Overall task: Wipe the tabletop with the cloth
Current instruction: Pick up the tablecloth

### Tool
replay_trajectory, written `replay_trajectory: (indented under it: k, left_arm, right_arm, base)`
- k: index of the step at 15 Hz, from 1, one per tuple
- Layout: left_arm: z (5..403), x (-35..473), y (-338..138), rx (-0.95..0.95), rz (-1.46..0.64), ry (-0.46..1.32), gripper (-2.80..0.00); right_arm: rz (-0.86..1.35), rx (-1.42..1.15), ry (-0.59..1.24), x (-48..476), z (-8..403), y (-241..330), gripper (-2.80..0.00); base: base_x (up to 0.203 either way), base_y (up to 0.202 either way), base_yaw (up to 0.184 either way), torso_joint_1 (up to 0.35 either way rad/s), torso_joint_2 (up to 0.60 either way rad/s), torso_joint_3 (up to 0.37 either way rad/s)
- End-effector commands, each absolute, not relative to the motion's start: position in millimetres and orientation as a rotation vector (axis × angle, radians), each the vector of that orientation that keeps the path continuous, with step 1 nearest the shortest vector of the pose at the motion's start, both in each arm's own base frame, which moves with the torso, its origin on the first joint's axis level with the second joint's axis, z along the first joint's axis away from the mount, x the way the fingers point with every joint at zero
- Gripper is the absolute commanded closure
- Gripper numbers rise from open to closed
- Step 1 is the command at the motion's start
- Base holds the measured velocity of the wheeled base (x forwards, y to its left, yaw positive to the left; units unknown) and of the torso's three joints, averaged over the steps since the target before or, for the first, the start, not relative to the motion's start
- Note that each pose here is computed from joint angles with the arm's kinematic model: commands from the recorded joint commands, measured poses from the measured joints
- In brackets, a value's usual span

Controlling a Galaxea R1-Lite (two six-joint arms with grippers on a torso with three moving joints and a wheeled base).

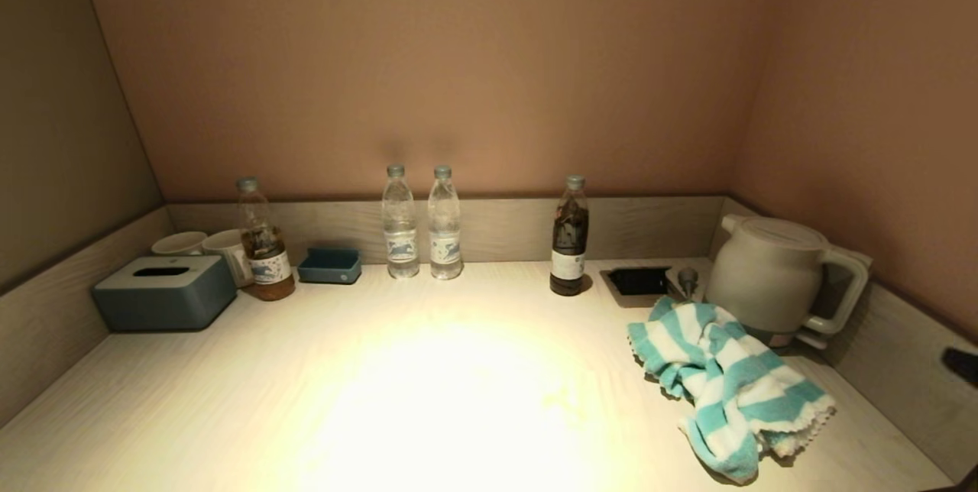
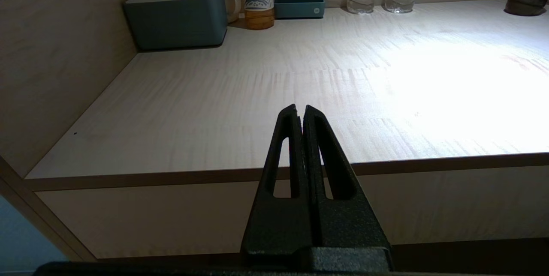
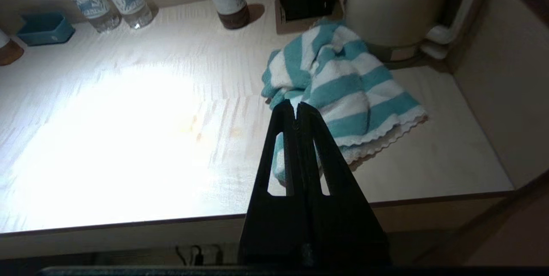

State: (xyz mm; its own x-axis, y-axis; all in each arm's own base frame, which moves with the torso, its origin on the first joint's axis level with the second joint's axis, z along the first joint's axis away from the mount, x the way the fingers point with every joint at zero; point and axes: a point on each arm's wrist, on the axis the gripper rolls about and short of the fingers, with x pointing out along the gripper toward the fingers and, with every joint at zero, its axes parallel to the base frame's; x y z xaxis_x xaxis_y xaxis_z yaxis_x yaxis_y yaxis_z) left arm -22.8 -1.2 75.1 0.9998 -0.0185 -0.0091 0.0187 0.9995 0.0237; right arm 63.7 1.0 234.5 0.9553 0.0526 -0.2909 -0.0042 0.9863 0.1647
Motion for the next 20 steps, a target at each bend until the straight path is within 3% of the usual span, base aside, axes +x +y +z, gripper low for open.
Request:
replay_trajectory:
  k: [1, 5, 11, 15, 20]
  left_arm:
    - [75, -23, -1, 0.024, -0.019, 0.009, 0.0]
    - [75, -23, -1, 0.024, -0.019, 0.009, 0.0]
    - [75, -23, -1, 0.024, -0.019, 0.009, 0.0]
    - [75, -23, -1, 0.026, -0.019, 0.009, 0.0]
    - [75, -23, -1, 0.024, -0.019, 0.009, 0.0]
  right_arm:
    - [0.01, 0.221, 0.528, 133, 218, 0, 0.0]
    - [-0.033, 0.29, 0.649, 185, 197, -3, 0.0]
    - [-0.051, 0.315, 0.656, 189, 195, -4, 0.0]
    - [-0.177, 0.371, 0.802, 221, 161, -28, 0.0]
    - [-0.222, 0.407, 0.861, 235, 144, -40, 0.0]
  base:
    - [0.0, 0.0, 0.0, 0.0, 0.0, 0.0]
    - [0.0, 0.0, 0.0, 0.0, 0.0, 0.0]
    - [0.0, 0.0, 0.0, 0.0, 0.0, 0.0]
    - [0.0, 0.0, 0.0, 0.0, 0.0, 0.0]
    - [0.0, 0.0, 0.0, 0.0, 0.0, 0.0]
